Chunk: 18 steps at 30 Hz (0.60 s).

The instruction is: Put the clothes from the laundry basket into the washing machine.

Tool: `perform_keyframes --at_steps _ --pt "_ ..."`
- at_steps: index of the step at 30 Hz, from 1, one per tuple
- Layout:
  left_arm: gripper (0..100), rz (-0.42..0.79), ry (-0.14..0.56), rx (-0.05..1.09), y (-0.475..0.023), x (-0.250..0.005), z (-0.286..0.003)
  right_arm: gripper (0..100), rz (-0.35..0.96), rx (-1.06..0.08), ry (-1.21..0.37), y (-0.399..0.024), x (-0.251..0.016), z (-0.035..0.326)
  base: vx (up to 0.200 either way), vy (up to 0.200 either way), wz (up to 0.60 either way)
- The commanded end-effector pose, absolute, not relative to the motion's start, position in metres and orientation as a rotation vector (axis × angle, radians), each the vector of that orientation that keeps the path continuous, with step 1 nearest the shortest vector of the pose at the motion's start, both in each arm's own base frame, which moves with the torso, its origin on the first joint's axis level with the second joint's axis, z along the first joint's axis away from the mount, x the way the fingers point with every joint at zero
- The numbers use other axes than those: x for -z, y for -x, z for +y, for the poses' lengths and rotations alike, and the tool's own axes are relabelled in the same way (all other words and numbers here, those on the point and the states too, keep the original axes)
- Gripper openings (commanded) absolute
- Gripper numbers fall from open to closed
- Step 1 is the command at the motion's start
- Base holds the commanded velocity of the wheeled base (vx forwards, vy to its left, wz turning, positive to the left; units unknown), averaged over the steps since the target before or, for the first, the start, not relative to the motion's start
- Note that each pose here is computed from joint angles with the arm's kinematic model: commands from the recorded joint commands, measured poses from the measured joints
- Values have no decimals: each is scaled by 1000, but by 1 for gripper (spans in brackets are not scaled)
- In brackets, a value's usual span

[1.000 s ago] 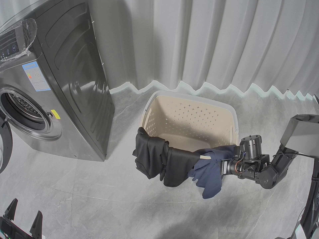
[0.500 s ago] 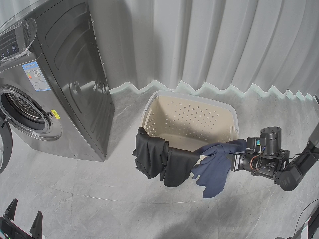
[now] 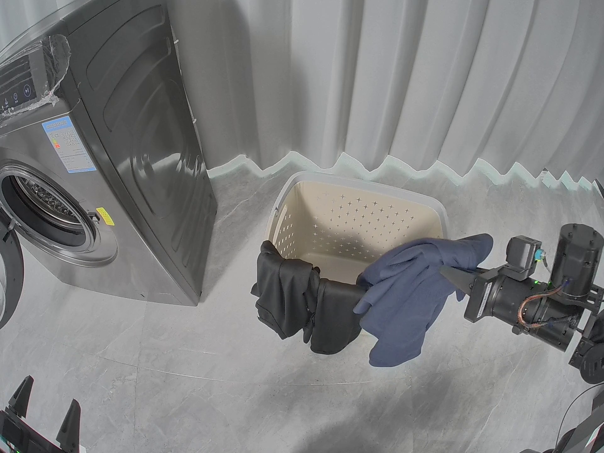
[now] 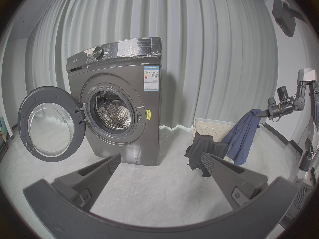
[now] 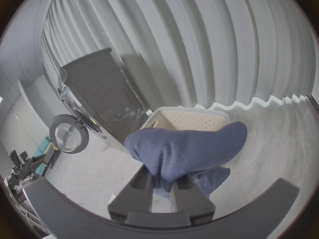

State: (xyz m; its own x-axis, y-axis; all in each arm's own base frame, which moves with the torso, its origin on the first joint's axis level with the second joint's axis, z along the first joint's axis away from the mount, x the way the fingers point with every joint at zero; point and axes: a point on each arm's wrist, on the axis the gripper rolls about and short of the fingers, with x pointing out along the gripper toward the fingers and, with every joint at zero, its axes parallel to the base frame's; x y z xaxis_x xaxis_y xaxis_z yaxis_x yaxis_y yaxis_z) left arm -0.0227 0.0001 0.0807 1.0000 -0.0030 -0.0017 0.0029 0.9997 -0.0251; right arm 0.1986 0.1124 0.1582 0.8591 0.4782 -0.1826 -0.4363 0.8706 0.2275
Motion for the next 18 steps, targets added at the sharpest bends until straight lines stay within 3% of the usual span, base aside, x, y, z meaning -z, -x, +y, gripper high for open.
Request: perform_keyframes --at_steps 1,18 --pt "100 3 25 1 23 -76 0 0 133 -516 -208 -178 -178 105 0 0 0" --pt "100 2 20 5 23 -76 0 0 15 -594 -203 -173 -193 111 0 0 0"
